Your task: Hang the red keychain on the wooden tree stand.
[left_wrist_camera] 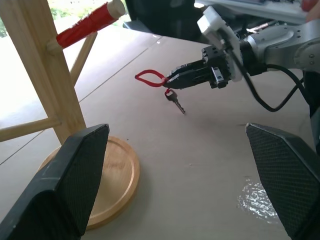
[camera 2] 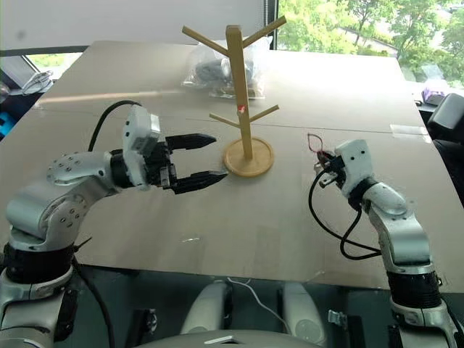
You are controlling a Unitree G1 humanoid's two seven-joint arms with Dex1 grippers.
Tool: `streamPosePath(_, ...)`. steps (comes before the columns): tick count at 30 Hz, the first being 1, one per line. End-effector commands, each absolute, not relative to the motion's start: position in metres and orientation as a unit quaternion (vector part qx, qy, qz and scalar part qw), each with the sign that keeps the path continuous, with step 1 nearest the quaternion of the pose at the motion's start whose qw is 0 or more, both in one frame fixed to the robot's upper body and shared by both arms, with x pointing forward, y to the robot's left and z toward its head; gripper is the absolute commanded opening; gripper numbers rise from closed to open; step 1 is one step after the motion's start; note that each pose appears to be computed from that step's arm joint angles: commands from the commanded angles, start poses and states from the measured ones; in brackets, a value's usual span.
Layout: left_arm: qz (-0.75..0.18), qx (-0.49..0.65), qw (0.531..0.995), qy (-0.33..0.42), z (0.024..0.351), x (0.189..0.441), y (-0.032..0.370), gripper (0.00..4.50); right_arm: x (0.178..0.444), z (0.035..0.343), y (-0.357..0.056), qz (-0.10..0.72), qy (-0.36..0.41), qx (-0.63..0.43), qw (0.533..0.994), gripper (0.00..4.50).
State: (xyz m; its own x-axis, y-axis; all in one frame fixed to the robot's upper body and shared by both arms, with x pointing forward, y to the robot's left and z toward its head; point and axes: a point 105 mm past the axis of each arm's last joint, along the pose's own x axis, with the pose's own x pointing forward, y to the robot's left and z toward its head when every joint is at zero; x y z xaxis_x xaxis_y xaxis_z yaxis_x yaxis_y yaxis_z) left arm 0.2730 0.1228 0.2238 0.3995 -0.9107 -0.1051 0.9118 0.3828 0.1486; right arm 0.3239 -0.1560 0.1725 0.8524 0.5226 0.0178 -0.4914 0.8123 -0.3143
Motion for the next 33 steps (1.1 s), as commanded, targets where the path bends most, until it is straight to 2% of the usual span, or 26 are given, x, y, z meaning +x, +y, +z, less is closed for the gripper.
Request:
streamPosePath(1, -0.525, 0.07, 0.847, -0.031, 0.246, 0.258, 0.132, 4.5, 0.303, 0.204, -0.128, 0.332, -0.166, -0.207, 0.905, 0.07)
streamPosePath(3, -0.505, 0.052, 0.861, -0.039, 0.253, 0.256, 0.139, 4.5, 0.295, 0.211, -0.114, 0.359, -0.218, -0.231, 0.878, 0.07)
streamPosePath(6, -0.489, 0.041, 0.87, -0.048, 0.259, 0.249, 0.142, 4.5, 0.299, 0.223, -0.093, 0.378, -0.276, -0.236, 0.851, 0.07)
streamPosePath(11, -0.478, 0.037, 0.876, -0.047, 0.262, 0.244, 0.142, 4.5, 0.305, 0.232, -0.08, 0.391, -0.317, -0.241, 0.83, 0.07)
streamPosePath(19, -0.472, 0.038, 0.88, -0.047, 0.265, 0.243, 0.142, 4.5, 0.304, 0.232, -0.075, 0.404, -0.343, -0.255, 0.809, 0.07)
streamPosePath(25, -0.475, 0.04, 0.877, -0.053, 0.267, 0.245, 0.141, 4.5, 0.299, 0.245, -0.073, 0.393, -0.381, -0.253, 0.798, 0.07)
streamPosePath(33, -0.482, 0.046, 0.873, -0.057, 0.268, 0.248, 0.139, 4.5, 0.305, 0.237, -0.066, 0.405, -0.36, -0.259, 0.8, 0.07)
